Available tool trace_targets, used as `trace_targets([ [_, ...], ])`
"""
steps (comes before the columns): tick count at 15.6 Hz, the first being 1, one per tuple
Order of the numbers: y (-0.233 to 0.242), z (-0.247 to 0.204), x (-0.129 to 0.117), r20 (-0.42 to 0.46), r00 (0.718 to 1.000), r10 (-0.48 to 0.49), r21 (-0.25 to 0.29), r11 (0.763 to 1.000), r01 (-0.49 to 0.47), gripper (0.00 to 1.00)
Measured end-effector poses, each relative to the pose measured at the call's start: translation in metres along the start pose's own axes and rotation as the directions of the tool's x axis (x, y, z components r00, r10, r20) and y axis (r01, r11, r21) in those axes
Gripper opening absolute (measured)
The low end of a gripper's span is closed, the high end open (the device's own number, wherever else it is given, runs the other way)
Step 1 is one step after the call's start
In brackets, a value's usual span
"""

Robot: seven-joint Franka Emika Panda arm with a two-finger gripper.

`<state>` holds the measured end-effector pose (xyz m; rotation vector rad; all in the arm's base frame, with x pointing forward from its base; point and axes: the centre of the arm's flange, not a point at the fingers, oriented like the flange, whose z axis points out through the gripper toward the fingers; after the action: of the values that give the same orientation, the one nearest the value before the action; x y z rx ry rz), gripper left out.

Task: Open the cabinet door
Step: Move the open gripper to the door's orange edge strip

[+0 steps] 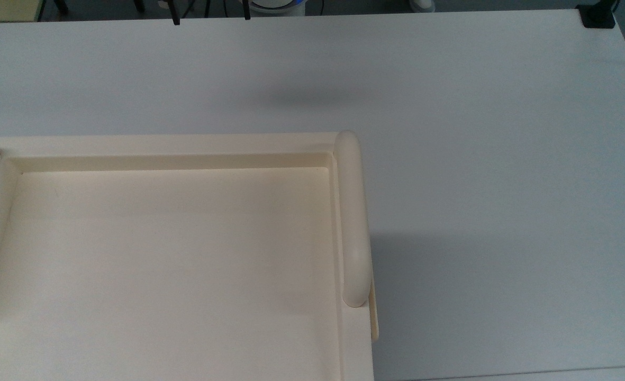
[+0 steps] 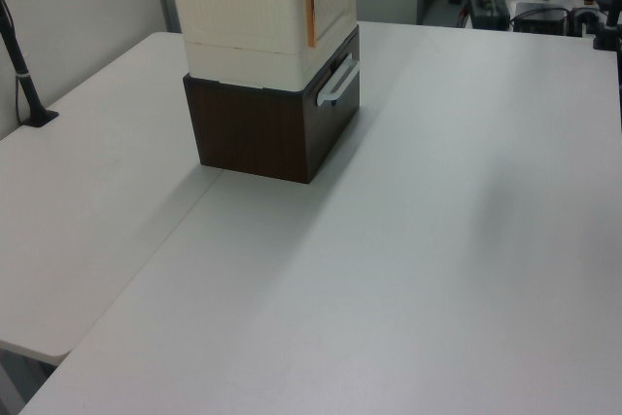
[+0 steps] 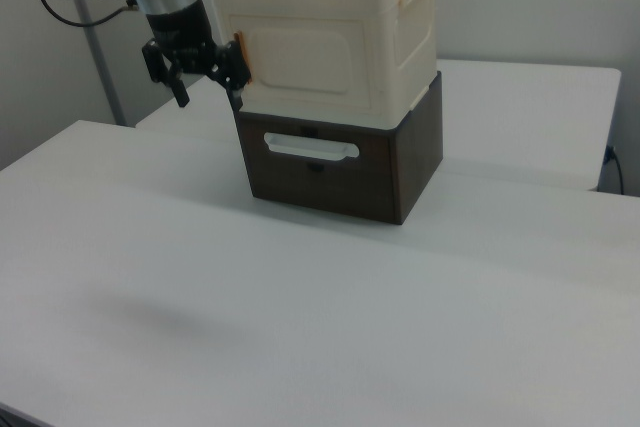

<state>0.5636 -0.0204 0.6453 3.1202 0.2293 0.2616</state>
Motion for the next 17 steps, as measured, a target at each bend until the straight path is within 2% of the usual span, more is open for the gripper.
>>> trace_targets([
  [6,-0.016,-0.009,0.027,-0.192,0.981,-0.038,-0.031,0.999,0.033,0.96],
  [9,-0.04,0.0,0.045,-0.263,0.962,-0.079,-0.035,0.997,0.072,0.67],
  [17,-0.082,0.037,0.085,-0.426,0.898,-0.107,-0.016,0.994,0.111,0.6],
])
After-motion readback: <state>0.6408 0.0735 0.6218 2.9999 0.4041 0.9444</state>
